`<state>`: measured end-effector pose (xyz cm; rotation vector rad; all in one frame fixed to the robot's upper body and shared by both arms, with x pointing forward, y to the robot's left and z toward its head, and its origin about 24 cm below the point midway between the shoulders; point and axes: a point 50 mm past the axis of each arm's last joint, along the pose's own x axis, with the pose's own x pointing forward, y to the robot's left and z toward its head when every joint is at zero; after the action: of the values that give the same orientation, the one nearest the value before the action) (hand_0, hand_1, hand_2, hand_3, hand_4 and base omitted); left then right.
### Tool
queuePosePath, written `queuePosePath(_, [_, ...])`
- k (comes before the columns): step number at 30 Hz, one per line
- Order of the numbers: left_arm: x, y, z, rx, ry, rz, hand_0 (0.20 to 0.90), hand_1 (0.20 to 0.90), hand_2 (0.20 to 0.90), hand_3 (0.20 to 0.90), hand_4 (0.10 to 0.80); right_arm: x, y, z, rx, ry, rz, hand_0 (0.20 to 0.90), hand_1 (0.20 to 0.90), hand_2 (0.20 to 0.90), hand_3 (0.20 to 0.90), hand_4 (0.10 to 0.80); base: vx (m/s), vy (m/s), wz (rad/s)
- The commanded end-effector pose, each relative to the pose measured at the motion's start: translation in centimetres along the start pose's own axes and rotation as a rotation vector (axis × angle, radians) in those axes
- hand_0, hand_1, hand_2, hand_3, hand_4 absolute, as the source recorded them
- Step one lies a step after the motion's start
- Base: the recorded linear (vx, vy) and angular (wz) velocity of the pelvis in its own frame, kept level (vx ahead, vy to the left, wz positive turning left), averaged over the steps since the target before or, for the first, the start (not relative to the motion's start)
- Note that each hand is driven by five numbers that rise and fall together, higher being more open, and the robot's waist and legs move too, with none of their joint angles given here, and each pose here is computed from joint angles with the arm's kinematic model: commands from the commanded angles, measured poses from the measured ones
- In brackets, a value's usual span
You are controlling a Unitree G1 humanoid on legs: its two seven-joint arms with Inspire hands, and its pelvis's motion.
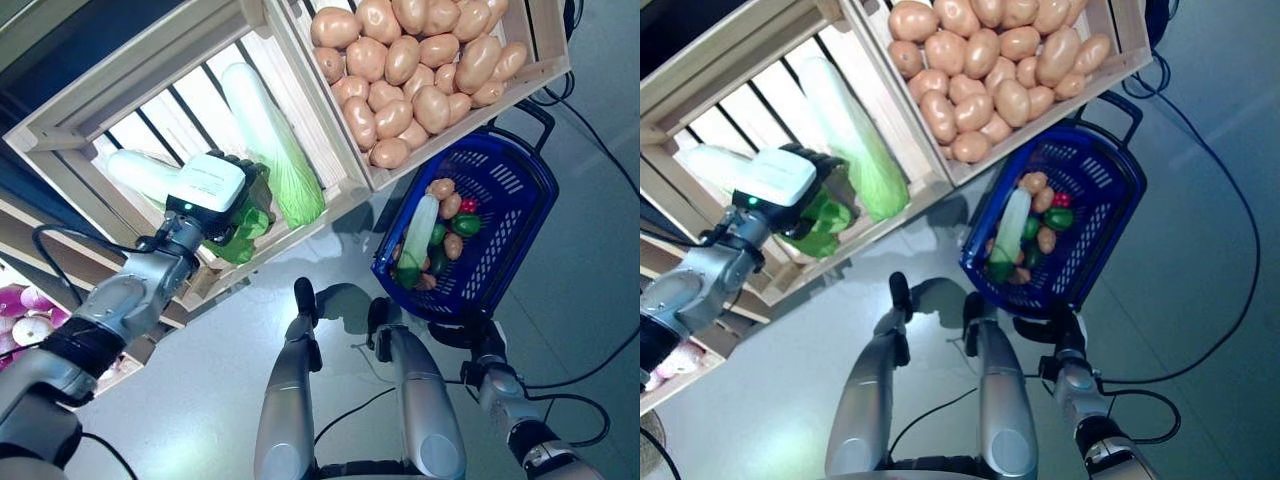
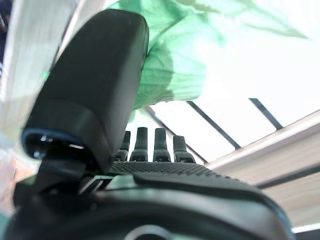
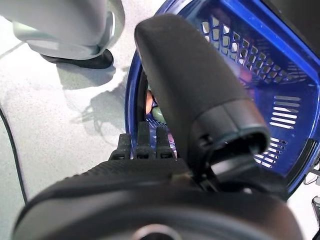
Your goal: Put vegetables into the basket
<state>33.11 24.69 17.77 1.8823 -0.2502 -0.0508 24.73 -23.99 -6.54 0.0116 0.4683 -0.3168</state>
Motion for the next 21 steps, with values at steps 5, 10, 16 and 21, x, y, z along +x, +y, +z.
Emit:
queuePosePath(5, [0.3, 6.6, -2.0, 0.012, 0.074, 0.028, 0.900, 0.900, 0.900, 0.900, 0.800, -0.4, -3.6, 0.2, 0.002, -0.057, -0.102, 0.900, 0.900, 0.900, 0.900, 0.800, 0.005, -0.025, 0.08])
queuePosePath(10, [-0.1, 6.8, -1.9, -0.018, 0.080, -0.083, 0.900, 0.900, 0.900, 0.900, 0.800, -0.5, -3.8, 0.0, 0.008, -0.055, -0.107, 0.900, 0.900, 0.900, 0.900, 0.800, 0.000, 0.000, 0.00])
queuePosePath(16, [-0.2, 6.8, -1.8, -0.077, 0.093, -0.213, 0.900, 0.900, 0.900, 0.900, 0.800, -0.3, -3.7, 0.1, 0.015, -0.061, -0.106, 0.900, 0.900, 0.900, 0.900, 0.800, -0.008, -0.016, 0.02])
queuePosePath(21, [-0.3, 7.3, -1.7, -0.123, 0.089, -0.248, 0.900, 0.900, 0.900, 0.900, 0.800, -0.3, -3.8, 0.0, 0.015, -0.056, -0.108, 0.900, 0.900, 0.900, 0.900, 0.800, 0.000, 0.000, 0.00])
